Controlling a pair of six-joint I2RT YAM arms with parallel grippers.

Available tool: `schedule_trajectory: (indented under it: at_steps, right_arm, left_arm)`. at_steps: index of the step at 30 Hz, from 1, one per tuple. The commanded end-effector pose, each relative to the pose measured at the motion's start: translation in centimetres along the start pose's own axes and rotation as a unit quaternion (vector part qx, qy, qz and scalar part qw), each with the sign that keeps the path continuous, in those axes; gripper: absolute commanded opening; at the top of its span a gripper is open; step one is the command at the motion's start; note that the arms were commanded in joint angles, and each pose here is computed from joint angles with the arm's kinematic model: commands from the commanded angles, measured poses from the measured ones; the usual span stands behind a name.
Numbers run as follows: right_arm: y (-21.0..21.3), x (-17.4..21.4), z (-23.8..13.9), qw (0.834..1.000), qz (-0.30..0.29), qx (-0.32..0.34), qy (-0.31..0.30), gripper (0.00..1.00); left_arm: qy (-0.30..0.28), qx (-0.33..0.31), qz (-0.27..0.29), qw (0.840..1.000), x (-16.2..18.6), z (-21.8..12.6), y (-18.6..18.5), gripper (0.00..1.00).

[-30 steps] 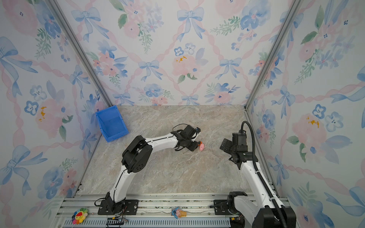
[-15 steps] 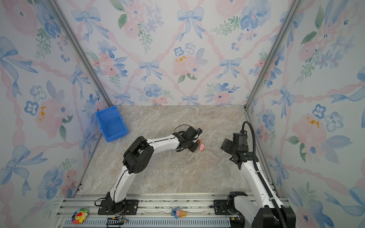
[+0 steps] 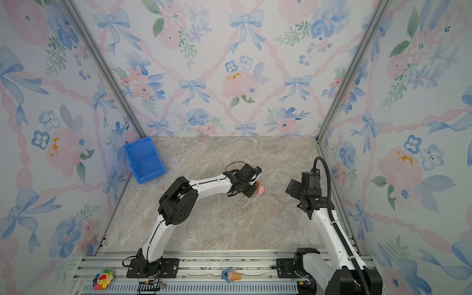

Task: Put the screwdriver in the bin
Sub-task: 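Lift the screwdriver with the left gripper and carry it toward the blue bin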

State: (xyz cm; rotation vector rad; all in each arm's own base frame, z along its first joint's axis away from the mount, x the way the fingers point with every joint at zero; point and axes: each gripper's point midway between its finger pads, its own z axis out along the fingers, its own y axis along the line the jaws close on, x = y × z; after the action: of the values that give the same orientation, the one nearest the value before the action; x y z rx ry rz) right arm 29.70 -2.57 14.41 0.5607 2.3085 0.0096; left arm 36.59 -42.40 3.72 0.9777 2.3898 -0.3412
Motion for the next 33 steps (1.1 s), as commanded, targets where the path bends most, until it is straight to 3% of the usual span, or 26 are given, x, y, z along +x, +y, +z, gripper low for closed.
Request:
schedule_trajectory:
  at_steps: [1,8,14,20,24,30,33]
  right_arm:
    - [0.3,-0.4,-0.6,1.000,0.003,-0.011,-0.008,0.97]
    - [3.8,-0.7,-1.6,0.997,-0.058,-0.046,-0.018,0.97]
    - [11.4,-0.3,-3.0,0.978,-0.174,-0.109,-0.033,0.97]
    - [21.3,1.9,-5.7,0.933,-0.278,-0.223,-0.047,0.97]
    - [27.0,4.4,-7.1,0.901,-0.336,-0.271,-0.039,0.97]
    - [32.6,6.6,-7.3,0.886,-0.321,-0.334,-0.019,0.97]
    - [34.5,7.2,-7.6,0.876,-0.330,-0.352,-0.014,0.97]
  left_arm:
    - [-0.036,0.022,-0.024,0.999,-2.7,-4.6,-0.2,0.00]
    - [-0.070,0.021,-0.094,0.993,-3.1,-10.4,3.1,0.00]
    - [-0.099,-0.052,-0.214,0.970,-0.4,-16.0,12.8,0.00]
    - [-0.134,-0.146,-0.307,0.931,3.0,-21.6,23.4,0.00]
    - [-0.149,-0.210,-0.372,0.892,5.7,-25.3,29.5,0.00]
    - [-0.164,-0.289,-0.457,0.825,10.5,-29.9,36.6,0.00]
    - [-0.168,-0.313,-0.482,0.801,12.4,-31.4,39.1,0.00]
